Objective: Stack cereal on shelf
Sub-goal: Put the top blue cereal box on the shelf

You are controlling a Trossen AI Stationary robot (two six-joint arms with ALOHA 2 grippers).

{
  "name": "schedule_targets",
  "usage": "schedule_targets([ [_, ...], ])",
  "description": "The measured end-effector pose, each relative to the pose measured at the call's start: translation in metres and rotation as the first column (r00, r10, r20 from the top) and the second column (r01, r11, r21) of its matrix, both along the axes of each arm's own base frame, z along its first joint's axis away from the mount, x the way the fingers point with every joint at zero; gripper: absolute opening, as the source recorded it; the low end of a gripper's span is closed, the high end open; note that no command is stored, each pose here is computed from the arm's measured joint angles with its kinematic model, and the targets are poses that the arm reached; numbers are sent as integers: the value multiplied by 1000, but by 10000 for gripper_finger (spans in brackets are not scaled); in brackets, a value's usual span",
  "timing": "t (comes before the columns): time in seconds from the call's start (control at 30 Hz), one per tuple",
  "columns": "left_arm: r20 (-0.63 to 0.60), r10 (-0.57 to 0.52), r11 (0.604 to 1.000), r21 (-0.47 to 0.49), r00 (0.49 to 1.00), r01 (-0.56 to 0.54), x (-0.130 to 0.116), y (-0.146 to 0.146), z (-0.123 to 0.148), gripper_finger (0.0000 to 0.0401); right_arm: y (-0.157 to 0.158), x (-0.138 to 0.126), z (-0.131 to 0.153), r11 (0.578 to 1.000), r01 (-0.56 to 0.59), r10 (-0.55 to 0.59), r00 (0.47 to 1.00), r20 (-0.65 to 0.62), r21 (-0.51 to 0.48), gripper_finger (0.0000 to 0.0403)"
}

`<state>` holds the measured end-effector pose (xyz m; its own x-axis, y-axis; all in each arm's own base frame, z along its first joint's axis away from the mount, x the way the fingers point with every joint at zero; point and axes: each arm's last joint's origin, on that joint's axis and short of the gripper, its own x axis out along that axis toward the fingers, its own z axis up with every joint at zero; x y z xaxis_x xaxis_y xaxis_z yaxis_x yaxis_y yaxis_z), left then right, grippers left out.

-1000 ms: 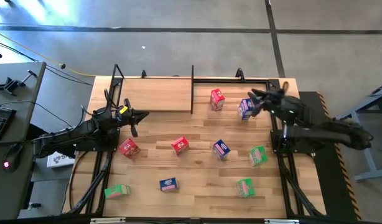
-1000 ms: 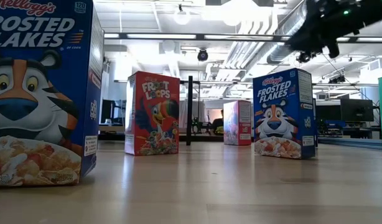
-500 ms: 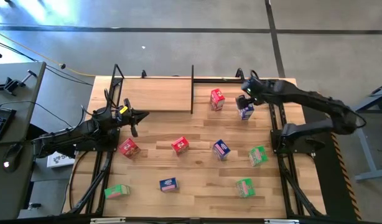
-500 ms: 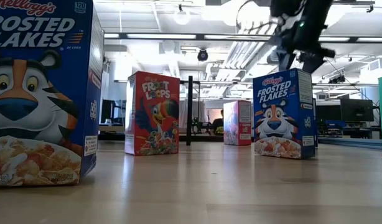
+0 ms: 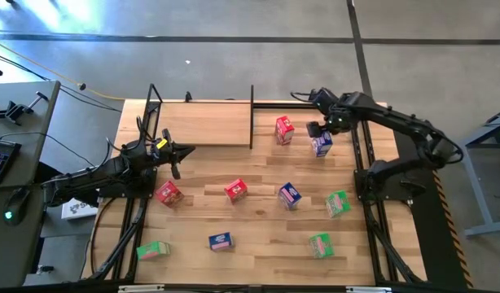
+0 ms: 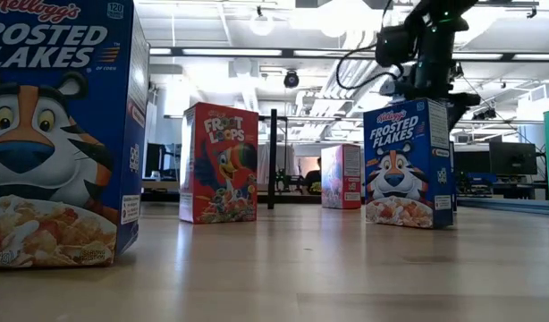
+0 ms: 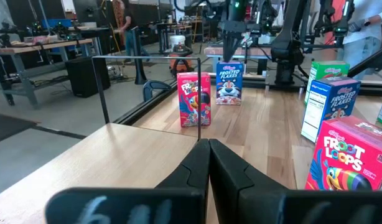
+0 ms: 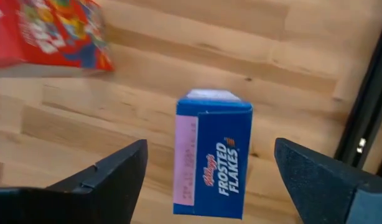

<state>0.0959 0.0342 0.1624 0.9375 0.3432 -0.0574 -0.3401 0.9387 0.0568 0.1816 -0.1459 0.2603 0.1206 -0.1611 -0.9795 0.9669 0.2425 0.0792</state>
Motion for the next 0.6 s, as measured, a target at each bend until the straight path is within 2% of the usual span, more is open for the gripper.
schedule_targets([
  [0.4, 0, 0, 1000, 0, 1000, 0, 0, 0, 0, 0, -8, 13, -24, 991, 35, -30, 999, -42, 128, 258],
  [0.6, -1, 0, 1000, 0, 1000, 0, 0, 0, 0, 0, -6, 16, -25, 989, 50, -45, 998, -42, 140, 216],
])
